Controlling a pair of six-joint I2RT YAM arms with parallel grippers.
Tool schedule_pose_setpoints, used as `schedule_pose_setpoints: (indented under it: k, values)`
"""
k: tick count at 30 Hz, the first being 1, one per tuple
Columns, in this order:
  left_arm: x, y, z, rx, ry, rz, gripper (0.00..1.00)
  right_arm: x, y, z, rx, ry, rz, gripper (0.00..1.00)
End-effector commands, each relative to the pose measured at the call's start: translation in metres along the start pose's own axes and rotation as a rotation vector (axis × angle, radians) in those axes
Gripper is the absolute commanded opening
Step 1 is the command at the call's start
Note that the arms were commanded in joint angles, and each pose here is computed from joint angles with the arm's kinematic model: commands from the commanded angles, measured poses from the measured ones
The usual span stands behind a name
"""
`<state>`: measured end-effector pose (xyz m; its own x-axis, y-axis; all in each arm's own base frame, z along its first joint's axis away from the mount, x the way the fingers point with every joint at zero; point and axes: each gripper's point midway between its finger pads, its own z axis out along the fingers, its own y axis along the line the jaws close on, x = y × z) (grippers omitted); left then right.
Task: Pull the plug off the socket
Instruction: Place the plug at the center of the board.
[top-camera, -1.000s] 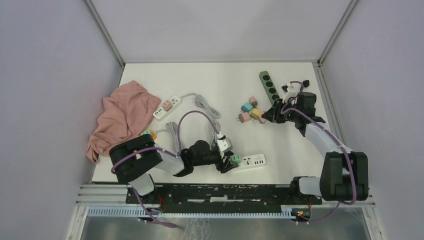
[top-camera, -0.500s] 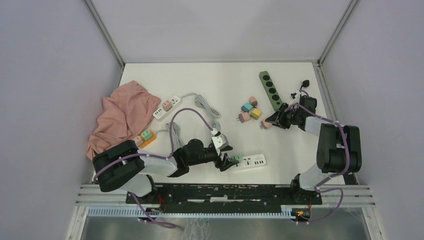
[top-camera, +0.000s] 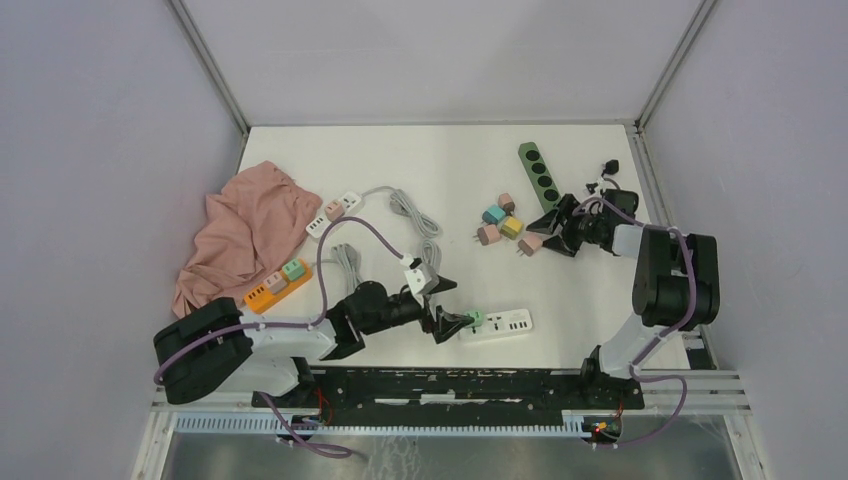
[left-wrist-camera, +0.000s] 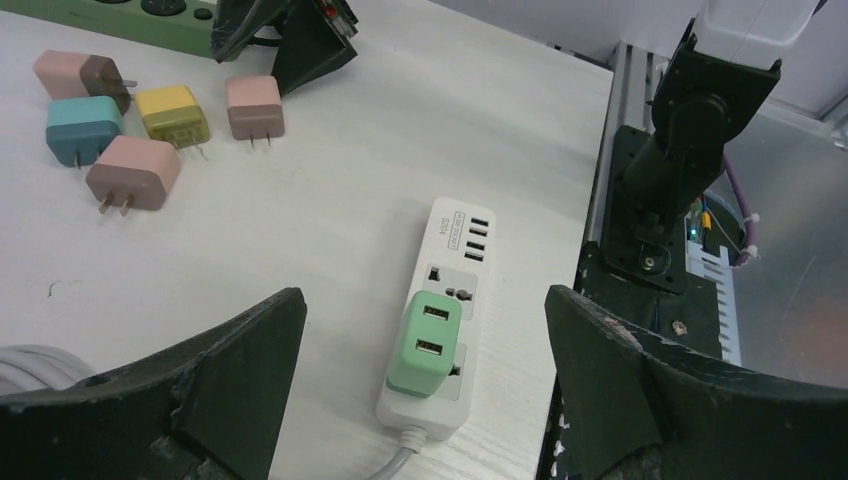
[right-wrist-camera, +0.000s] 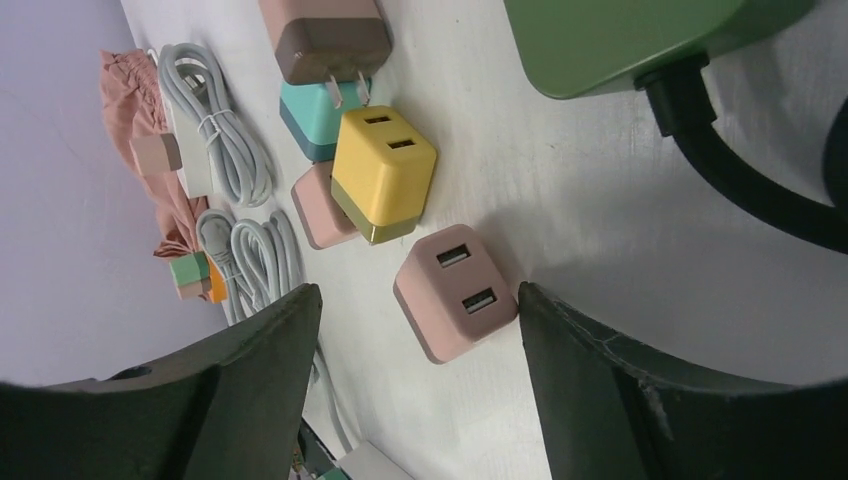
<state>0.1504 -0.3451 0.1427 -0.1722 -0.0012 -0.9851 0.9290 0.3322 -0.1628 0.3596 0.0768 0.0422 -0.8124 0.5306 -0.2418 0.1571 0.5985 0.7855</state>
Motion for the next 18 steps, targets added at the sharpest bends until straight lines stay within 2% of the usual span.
schedule_pose_setpoints:
  k: [1,6,9,14,18]
  values:
    - [-0.028,0.001,-0.005,-0.029,-0.103,-0.062,0.98,-0.033,0.029,-0.022,-0.053,-0.086,-0.125,0.79]
    - [-0.038,-0.001,-0.009,-0.024,-0.135,-0.106,0.99,-0.038,0.033,-0.041,-0.018,-0.095,-0.250,0.79]
    - [-0.040,-0.002,-0.012,-0.020,-0.143,-0.117,0.99,-0.032,0.043,-0.052,-0.047,-0.057,-0.356,0.78]
    - [-0.041,-0.001,-0.018,-0.031,-0.172,-0.143,0.99,-0.009,0.087,-0.078,-0.249,0.018,-0.546,0.78]
    - [-0.037,0.000,-0.018,-0.033,-0.162,-0.147,0.99,0.009,0.117,-0.100,-0.388,0.023,-0.669,0.77]
